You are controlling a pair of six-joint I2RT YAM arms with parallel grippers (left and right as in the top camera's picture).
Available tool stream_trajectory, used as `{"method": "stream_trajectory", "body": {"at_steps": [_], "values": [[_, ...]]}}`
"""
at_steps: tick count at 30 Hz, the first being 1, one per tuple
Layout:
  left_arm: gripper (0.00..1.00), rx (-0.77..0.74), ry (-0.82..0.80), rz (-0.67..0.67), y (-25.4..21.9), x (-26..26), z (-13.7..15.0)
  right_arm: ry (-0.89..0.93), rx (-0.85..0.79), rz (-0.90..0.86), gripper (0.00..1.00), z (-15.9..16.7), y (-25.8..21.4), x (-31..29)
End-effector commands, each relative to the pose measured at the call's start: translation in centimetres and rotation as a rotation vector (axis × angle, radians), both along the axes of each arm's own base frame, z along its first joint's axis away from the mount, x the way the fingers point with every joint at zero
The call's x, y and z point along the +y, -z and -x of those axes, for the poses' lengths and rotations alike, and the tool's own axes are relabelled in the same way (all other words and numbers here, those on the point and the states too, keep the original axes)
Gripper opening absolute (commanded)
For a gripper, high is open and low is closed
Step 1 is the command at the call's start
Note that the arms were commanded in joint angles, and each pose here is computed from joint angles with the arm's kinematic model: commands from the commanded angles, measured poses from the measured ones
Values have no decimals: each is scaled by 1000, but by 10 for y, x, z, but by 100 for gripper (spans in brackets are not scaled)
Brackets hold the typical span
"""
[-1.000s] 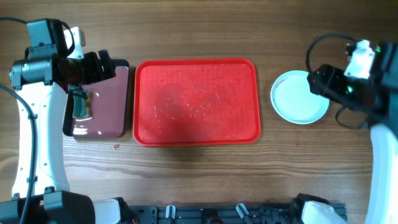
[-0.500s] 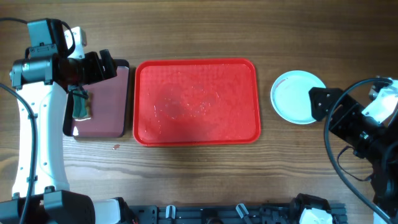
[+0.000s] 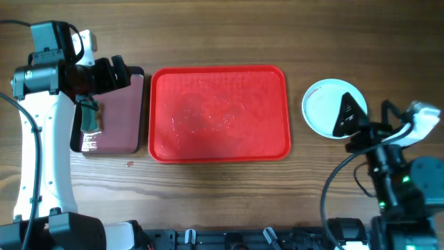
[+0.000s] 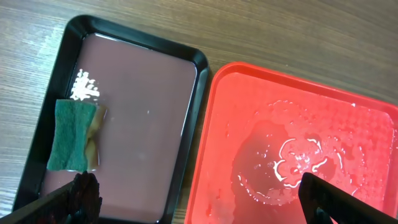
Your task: Clean dirty plates on tray and stack at the side
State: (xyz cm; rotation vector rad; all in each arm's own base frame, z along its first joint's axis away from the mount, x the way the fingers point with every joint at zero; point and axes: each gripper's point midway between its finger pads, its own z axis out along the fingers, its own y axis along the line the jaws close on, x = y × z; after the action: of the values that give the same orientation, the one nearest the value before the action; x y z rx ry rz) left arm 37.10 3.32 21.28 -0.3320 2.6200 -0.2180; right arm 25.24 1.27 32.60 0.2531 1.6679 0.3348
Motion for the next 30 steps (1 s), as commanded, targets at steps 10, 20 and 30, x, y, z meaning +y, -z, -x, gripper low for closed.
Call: {"method": "stream_trajectory", "body": {"at_steps": [10,20,30], "values": [[100,6,3,18,2,-4,-1,-76,-101,44,100,10,130,20],[100,6,3,18,2,-4,-1,-87,-113,43,100,8,151,22],[100,6,4,18,2,-4,-1,-88,-108,43,100,8,152,22]]}}
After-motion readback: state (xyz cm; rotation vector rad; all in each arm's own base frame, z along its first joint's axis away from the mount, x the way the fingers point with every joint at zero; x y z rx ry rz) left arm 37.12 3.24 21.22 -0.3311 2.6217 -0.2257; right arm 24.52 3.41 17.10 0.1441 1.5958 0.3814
